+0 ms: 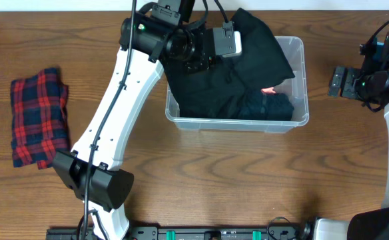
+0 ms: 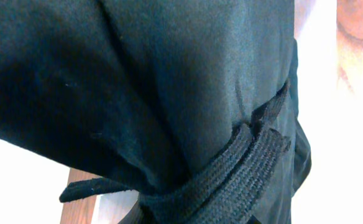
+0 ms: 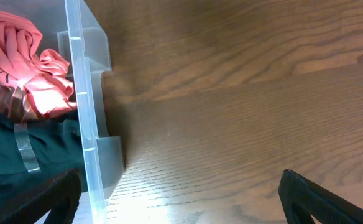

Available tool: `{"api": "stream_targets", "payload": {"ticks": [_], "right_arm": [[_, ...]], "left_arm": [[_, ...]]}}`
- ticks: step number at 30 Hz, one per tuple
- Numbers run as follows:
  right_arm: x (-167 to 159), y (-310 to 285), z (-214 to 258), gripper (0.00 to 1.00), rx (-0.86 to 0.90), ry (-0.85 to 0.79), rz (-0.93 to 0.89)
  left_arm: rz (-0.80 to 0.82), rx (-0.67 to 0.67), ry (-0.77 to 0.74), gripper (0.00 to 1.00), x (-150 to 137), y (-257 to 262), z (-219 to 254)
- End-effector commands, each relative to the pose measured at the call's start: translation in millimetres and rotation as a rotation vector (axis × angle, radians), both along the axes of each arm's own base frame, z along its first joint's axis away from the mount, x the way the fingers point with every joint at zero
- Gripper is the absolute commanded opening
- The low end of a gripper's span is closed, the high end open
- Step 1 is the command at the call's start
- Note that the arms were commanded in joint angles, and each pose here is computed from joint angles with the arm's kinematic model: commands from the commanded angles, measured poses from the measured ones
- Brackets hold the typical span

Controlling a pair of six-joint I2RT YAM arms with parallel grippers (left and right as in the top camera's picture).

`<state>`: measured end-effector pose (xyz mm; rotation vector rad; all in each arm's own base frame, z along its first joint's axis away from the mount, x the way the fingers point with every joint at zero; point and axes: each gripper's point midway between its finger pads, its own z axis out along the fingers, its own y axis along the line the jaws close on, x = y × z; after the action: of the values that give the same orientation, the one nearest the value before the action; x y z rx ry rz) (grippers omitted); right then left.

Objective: Pack container
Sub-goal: 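Lift the black bag and swing it right over the bin, then lower the black bag into the bin and open the left gripper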

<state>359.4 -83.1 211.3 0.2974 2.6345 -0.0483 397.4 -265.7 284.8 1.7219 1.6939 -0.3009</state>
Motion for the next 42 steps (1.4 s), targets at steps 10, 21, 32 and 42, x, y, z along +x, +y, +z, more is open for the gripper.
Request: {"api": "stream_targets", "payload": {"ticks": [10,21,32,42], "right_arm": [[0,-3,0,0.99,0.003,-0.001,-0.017],[0,-3,0,0.99,0.003,-0.001,-0.017],[0,-3,0,0.99,0.003,-0.001,-0.017],[0,-3,0,0.99,0.003,-0.001,-0.017]], "left_arm": [[-0.061,-0.023,0.014,0.06,-9,-20,-1],[-0.061,-0.006,0.050,0.06,-11,-19,-12],[-0.082,0.028,0.120,0.06,-8,-33,-47],[-0.123,0.041,0.140,0.14,-19,-50,-58]]}}
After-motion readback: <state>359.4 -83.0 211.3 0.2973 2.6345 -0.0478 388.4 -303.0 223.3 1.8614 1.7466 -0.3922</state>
